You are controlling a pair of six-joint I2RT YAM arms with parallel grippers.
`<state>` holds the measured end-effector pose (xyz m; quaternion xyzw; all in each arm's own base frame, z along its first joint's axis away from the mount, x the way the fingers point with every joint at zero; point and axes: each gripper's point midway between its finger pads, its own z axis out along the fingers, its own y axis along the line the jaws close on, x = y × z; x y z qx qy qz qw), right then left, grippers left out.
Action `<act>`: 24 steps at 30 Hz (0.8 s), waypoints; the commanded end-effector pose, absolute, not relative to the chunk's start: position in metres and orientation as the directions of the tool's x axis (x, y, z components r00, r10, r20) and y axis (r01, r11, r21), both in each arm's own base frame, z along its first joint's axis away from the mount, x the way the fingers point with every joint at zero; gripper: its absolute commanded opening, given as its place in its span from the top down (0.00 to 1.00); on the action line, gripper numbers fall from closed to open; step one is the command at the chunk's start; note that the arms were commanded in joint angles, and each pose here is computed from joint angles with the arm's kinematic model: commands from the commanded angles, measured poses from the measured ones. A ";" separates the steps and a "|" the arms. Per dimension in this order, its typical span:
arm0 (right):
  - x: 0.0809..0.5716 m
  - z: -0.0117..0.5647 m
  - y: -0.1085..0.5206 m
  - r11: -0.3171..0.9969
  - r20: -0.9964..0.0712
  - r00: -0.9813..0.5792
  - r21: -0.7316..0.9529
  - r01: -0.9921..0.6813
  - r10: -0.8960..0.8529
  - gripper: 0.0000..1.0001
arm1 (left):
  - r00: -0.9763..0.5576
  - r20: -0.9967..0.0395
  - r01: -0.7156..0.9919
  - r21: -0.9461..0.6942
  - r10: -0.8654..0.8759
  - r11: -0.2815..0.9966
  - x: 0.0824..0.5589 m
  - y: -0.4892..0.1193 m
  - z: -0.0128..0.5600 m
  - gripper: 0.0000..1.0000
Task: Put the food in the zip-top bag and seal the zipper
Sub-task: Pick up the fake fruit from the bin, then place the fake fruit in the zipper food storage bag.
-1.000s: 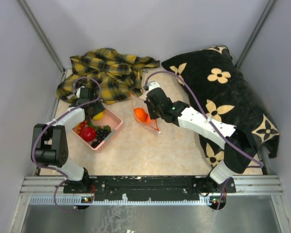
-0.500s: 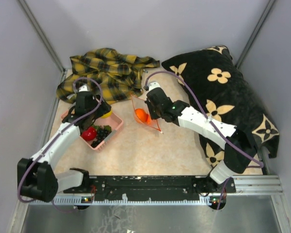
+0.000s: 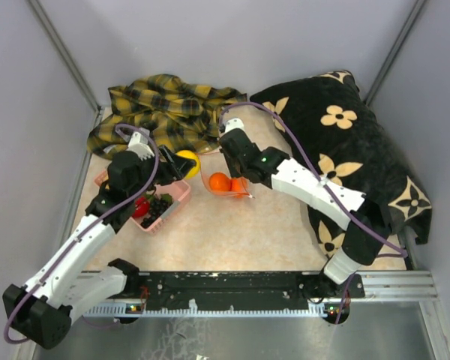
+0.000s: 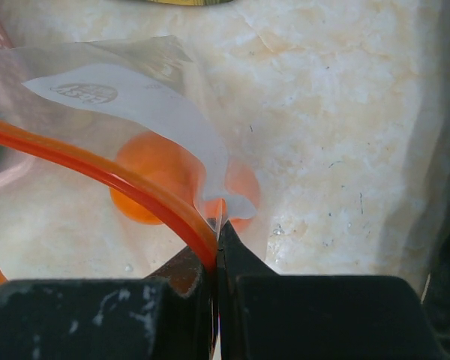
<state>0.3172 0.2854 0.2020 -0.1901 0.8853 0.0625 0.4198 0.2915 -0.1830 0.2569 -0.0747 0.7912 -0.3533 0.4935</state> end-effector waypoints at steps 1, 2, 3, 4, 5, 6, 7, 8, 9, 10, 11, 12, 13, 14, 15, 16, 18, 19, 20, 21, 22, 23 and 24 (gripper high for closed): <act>0.322 0.227 0.286 0.935 -0.797 -0.547 -0.063 -0.349 -0.258 1.00 | -0.487 -0.725 0.385 -0.678 -0.487 0.626 0.274 -0.210 0.295 0.40; 0.321 0.228 0.287 0.935 -0.798 -0.547 -0.059 -0.349 -0.254 1.00 | -0.487 -0.724 0.399 -0.682 -0.488 0.613 0.271 -0.213 0.298 0.39; 0.321 0.229 0.287 0.936 -0.797 -0.548 -0.058 -0.348 -0.253 1.00 | -0.486 -0.724 0.416 -0.685 -0.490 0.598 0.267 -0.217 0.301 0.39; 0.321 0.230 0.288 0.936 -0.797 -0.549 -0.057 -0.348 -0.253 1.00 | -0.490 -0.721 0.429 -0.689 -0.489 0.585 0.264 -0.220 0.302 0.39; 0.321 0.231 0.289 0.936 -0.797 -0.549 -0.055 -0.347 -0.251 1.00 | -0.491 -0.720 0.443 -0.692 -0.491 0.571 0.261 -0.223 0.305 0.39; 0.321 0.231 0.289 0.936 -0.796 -0.551 -0.055 -0.347 -0.251 1.00 | -0.488 -0.721 0.458 -0.691 -0.492 0.559 0.259 -0.227 0.306 0.39; 0.320 0.231 0.290 0.936 -0.796 -0.552 -0.052 -0.348 -0.249 1.00 | -0.486 -0.721 0.466 -0.692 -0.494 0.551 0.258 -0.230 0.306 0.39; 0.320 0.231 0.291 0.935 -0.796 -0.553 -0.048 -0.350 -0.248 1.00 | -0.489 -0.720 0.471 -0.694 -0.493 0.545 0.257 -0.234 0.305 0.38; 0.319 0.232 0.293 0.935 -0.796 -0.554 -0.042 -0.353 -0.245 1.00 | -0.492 -0.717 0.474 -0.697 -0.494 0.539 0.258 -0.238 0.304 0.38; 0.319 0.232 0.294 0.934 -0.796 -0.555 -0.035 -0.356 -0.242 1.00 | -0.498 -0.717 0.479 -0.696 -0.488 0.534 0.258 -0.243 0.302 0.39; 0.319 0.232 0.295 0.933 -0.795 -0.557 -0.029 -0.358 -0.239 1.00 | -0.503 -0.717 0.481 -0.696 -0.482 0.533 0.258 -0.249 0.300 0.38; 0.318 0.232 0.296 0.932 -0.795 -0.558 -0.025 -0.361 -0.237 1.00 | -0.507 -0.719 0.477 -0.693 -0.475 0.540 0.260 -0.254 0.297 0.38; 0.318 0.233 0.298 0.931 -0.795 -0.559 -0.019 -0.365 -0.236 1.00 | -0.508 -0.724 0.468 -0.687 -0.466 0.556 0.262 -0.259 0.292 0.38; 0.317 0.233 0.298 0.930 -0.795 -0.560 -0.014 -0.368 -0.234 1.00 | -0.508 -0.730 0.462 -0.679 -0.456 0.571 0.263 -0.263 0.288 0.38; 0.317 0.234 0.299 0.929 -0.795 -0.561 -0.009 -0.370 -0.231 1.00 | -0.513 -0.730 0.449 -0.676 -0.451 0.584 0.266 -0.265 0.283 0.39; 0.316 0.235 0.300 0.928 -0.794 -0.562 -0.005 -0.373 -0.231 1.00 | -0.513 -0.732 0.441 -0.673 -0.448 0.594 0.268 -0.268 0.279 0.38; 0.315 0.236 0.300 0.927 -0.794 -0.563 0.001 -0.376 -0.228 1.00 | -0.514 -0.737 0.409 -0.661 -0.440 0.629 0.274 -0.271 0.268 0.38; 0.315 0.236 0.300 0.926 -0.794 -0.564 0.003 -0.377 -0.227 1.00 | -0.507 -0.743 0.377 -0.647 -0.437 0.663 0.279 -0.269 0.261 0.37; 0.314 0.236 0.301 0.925 -0.793 -0.565 0.007 -0.380 -0.226 1.00 | -0.509 -0.748 0.346 -0.631 -0.426 0.694 0.285 -0.268 0.252 0.37; 0.314 0.236 0.301 0.924 -0.793 -0.566 0.010 -0.382 -0.225 1.00 | -0.504 -0.755 0.321 -0.614 -0.418 0.722 0.289 -0.266 0.246 0.36; 0.313 0.236 0.302 0.923 -0.792 -0.567 0.015 -0.386 -0.224 1.00 | -0.498 -0.763 0.300 -0.598 -0.413 0.743 0.293 -0.264 0.243 0.35; 0.312 0.235 0.302 0.921 -0.791 -0.569 0.017 -0.388 -0.226 1.00 | -0.491 -0.771 0.287 -0.582 -0.406 0.761 0.296 -0.263 0.240 0.34; 0.312 0.234 0.302 0.921 -0.790 -0.570 0.018 -0.390 -0.227 1.00 | -0.482 -0.778 0.276 -0.571 -0.402 0.773 0.299 -0.262 0.238 0.33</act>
